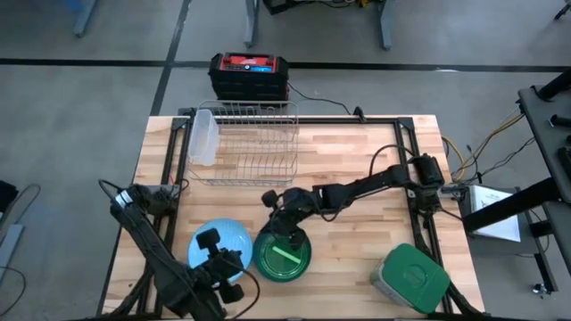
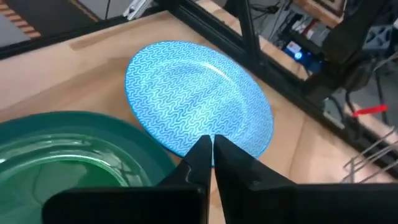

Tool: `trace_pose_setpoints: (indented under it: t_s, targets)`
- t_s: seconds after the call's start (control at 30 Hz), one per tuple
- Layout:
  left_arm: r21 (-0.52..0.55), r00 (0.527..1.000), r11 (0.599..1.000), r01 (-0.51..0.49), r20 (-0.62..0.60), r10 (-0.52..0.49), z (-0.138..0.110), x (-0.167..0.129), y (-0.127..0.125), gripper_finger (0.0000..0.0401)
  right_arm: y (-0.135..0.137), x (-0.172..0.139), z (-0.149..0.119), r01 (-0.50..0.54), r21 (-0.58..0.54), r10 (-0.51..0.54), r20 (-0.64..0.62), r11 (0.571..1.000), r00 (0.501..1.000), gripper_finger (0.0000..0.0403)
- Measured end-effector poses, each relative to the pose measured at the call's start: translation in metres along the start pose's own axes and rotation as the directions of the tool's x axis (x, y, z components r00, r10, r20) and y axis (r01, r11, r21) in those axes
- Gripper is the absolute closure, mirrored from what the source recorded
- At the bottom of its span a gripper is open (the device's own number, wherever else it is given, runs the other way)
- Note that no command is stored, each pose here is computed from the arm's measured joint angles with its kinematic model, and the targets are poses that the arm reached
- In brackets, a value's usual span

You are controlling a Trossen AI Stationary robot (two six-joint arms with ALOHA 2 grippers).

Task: Sort dishes
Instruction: Put the light blue patterned plate into the dish rack

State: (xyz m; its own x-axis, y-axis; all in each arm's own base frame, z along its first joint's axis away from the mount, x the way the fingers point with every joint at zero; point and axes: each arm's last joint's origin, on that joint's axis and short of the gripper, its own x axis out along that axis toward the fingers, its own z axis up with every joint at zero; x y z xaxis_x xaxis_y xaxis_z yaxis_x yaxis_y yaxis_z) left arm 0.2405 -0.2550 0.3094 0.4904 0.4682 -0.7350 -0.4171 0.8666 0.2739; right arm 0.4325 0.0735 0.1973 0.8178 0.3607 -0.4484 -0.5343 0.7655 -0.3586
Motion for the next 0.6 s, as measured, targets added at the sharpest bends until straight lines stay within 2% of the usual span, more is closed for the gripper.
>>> trace_pose_setpoints:
  t_s: [0.2, 0.3, 0.43, 0.53, 0.6]
  targets:
    - [0.046, 0.999, 0.999, -0.021, -0.044, 0.023, -0.009, 0.008, 0.001, 0.0401, 0.0, 0.0, 0.001, -0.001, 0.107, 0.001, 0.003, 0.994, 1.0, 0.0402]
    - [0.081, 0.988, 0.997, -0.009, -0.155, 0.022, -0.02, 0.016, -0.001, 0.0401, -0.003, -0.002, 0.002, 0.043, 0.208, -0.041, -0.013, 0.977, 0.999, 0.0402]
    - [0.118, 0.944, 0.993, -0.004, -0.327, 0.042, -0.037, 0.03, -0.007, 0.0401, -0.005, -0.002, 0.001, 0.132, 0.343, -0.116, -0.066, 0.93, 0.991, 0.0402]
    - [0.122, 0.923, 0.992, -0.017, -0.381, 0.062, -0.046, 0.038, -0.01, 0.0401, -0.005, -0.002, -0.001, 0.107, 0.377, -0.087, -0.069, 0.92, 0.994, 0.0403]
    - [0.094, 0.92, 0.995, -0.045, -0.385, 0.077, -0.05, 0.043, -0.012, 0.0401, -0.002, -0.003, -0.002, 0.023, 0.319, -0.008, -0.05, 0.948, 0.999, 0.0403]
